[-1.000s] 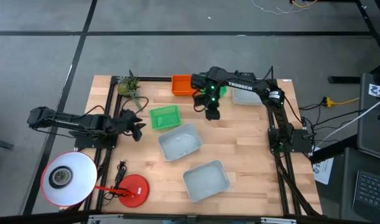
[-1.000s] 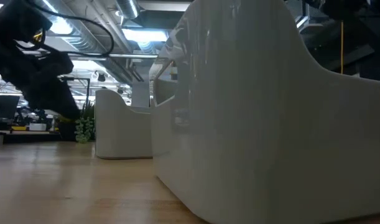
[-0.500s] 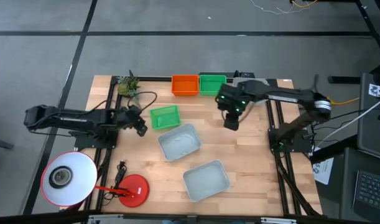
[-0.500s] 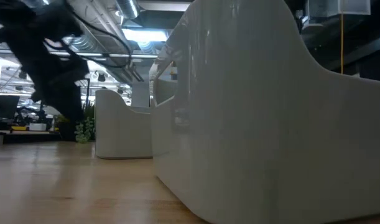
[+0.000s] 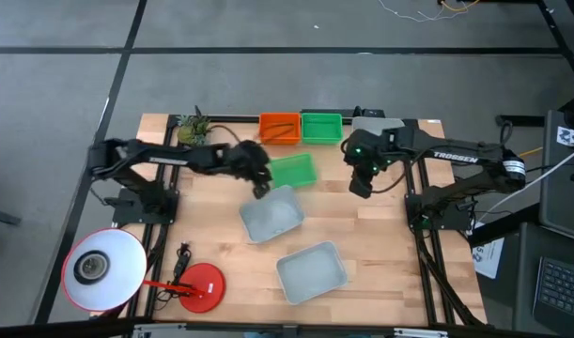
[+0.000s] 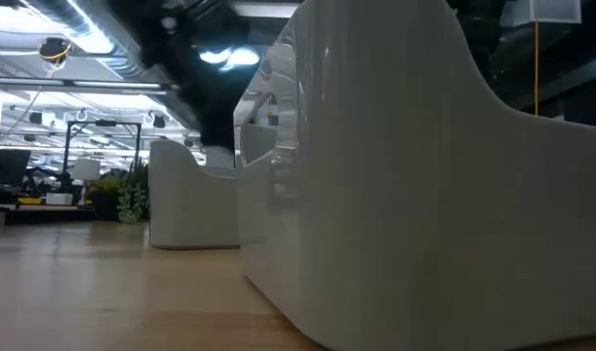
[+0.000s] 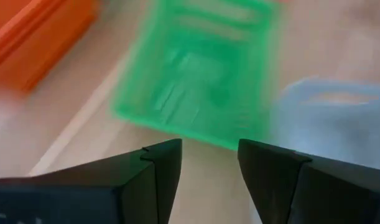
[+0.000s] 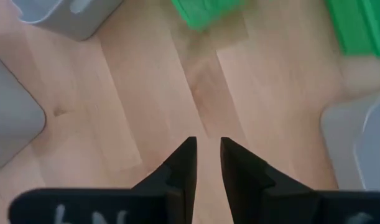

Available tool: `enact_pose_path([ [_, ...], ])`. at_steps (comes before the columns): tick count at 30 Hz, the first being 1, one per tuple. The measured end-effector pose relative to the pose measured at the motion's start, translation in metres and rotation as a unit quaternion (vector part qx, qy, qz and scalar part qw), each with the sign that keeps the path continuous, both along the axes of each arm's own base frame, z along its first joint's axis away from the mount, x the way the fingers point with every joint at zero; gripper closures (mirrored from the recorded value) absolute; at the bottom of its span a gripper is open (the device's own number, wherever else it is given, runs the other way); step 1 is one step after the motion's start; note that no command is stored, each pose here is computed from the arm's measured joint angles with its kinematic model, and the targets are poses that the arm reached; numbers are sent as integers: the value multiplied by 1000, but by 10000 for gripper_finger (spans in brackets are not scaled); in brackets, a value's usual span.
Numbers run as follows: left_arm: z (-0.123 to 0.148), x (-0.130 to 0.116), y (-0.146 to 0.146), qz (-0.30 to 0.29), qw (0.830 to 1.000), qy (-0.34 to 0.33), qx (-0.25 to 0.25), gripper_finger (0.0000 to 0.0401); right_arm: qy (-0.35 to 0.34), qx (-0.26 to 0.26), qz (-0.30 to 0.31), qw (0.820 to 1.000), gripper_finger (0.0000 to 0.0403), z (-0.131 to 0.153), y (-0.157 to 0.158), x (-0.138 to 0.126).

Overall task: Stack baskets by color
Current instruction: Stack the bottom green bin on the top green bin

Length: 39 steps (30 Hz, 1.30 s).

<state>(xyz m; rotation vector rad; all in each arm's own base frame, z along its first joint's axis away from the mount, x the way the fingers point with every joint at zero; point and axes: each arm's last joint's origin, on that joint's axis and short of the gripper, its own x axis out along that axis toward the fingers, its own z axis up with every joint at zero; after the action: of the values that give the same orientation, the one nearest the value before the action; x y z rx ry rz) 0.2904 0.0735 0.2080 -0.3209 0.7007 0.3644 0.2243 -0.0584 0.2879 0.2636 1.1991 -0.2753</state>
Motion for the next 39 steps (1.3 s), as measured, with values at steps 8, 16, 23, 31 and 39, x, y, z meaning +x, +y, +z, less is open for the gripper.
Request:
enact_pose_path([
  [8,28,36,-19,-25,992,93,87,250,-62,-73,117,988,332,2,-5,19],
  [16,51,19,-36,-44,978,111,170,250,-106,-113,155,976,332,-15,-15,56],
  [23,57,5,-35,-30,971,147,185,250,-60,-107,219,968,331,-57,-22,84],
  [31,51,-4,-36,-30,962,201,185,250,-81,-61,259,961,294,-79,-22,99],
  [39,61,-35,-40,-19,953,256,159,250,-86,-67,261,959,256,-91,-21,110],
])
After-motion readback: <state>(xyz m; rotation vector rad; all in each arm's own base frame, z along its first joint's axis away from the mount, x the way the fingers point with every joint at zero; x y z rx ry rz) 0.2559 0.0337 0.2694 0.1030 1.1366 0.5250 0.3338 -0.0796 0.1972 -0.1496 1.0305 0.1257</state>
